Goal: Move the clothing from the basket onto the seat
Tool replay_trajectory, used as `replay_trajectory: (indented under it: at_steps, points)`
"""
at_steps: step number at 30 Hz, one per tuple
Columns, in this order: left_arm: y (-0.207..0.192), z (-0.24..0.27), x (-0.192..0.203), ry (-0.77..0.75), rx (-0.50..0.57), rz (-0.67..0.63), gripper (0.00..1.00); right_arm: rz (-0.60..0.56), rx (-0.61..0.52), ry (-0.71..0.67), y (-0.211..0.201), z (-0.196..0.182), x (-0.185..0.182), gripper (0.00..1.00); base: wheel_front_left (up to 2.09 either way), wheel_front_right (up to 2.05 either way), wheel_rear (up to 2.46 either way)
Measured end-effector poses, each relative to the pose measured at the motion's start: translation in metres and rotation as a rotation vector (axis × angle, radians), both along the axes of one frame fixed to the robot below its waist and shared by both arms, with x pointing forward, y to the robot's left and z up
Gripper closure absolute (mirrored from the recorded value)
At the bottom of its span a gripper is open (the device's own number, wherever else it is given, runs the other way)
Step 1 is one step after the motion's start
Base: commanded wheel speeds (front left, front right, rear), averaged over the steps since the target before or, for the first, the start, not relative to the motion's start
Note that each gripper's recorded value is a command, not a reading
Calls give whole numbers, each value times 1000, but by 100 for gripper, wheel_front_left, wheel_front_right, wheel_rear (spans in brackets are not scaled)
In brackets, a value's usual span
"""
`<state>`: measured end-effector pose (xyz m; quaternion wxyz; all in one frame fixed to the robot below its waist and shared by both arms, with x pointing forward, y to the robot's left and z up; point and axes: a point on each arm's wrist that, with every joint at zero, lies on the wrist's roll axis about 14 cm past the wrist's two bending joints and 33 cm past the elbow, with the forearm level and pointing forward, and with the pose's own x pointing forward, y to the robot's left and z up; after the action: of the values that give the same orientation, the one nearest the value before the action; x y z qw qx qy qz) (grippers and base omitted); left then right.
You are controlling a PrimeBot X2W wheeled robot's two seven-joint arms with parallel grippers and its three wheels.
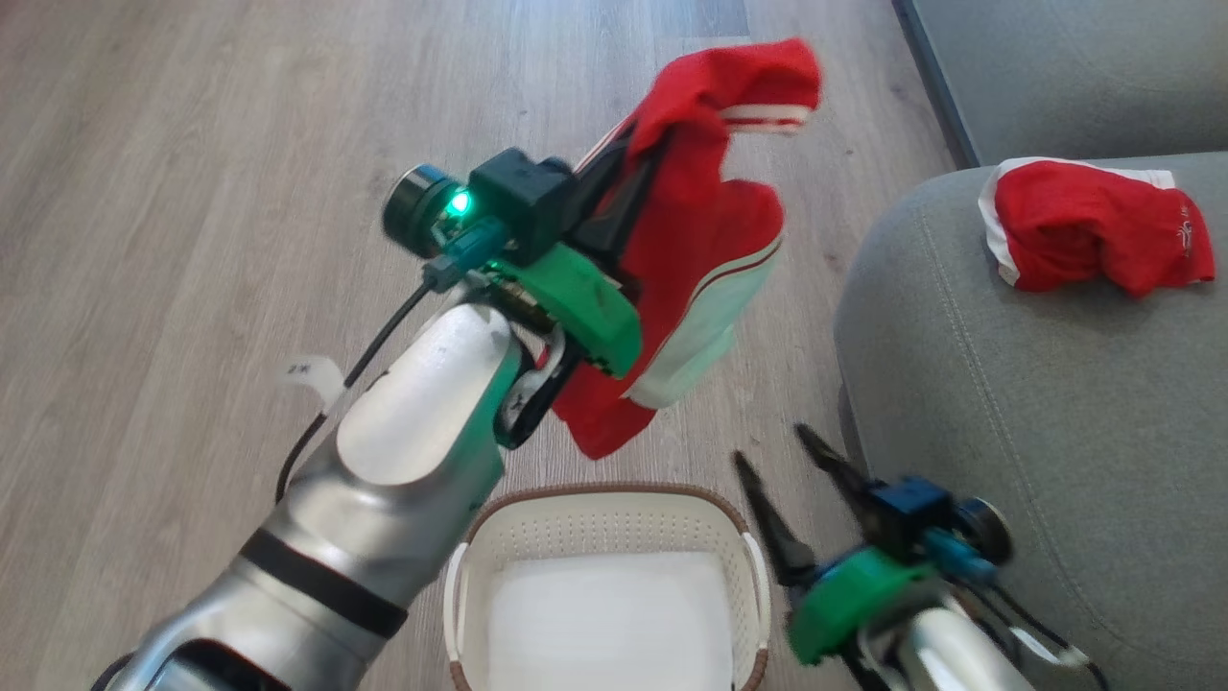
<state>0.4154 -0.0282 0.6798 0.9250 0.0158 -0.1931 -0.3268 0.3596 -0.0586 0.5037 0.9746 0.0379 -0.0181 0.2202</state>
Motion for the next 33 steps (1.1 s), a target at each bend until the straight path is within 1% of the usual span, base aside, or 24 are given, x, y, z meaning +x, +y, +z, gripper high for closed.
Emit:
replay_trajectory:
  at_steps: [4,9,12,15,19,25,33]
  points:
    - [-12,12,-8,-33,-10,-40,100,114,-38,-19,34,6,6,0,0,0,0]
    - [-20,19,-19,-50,-23,-71,100,197,-81,-27,58,9,14,0,0,0,0]
    - [-23,20,-25,-51,-28,-83,100,212,-112,-39,63,11,20,0,0,0,0]
    - [-24,19,-29,-45,-29,-86,100,196,-127,-60,59,16,28,0,0,0,0]
    - [-20,18,-28,-34,-35,-69,100,190,-107,-88,60,27,32,0,0,0,0]
    - [-17,13,-24,-18,-28,-54,100,200,-54,-111,65,37,25,0,0,0,0]
    - [-13,7,-18,14,-47,-41,100,209,-46,-129,68,42,26,0,0,0,0]
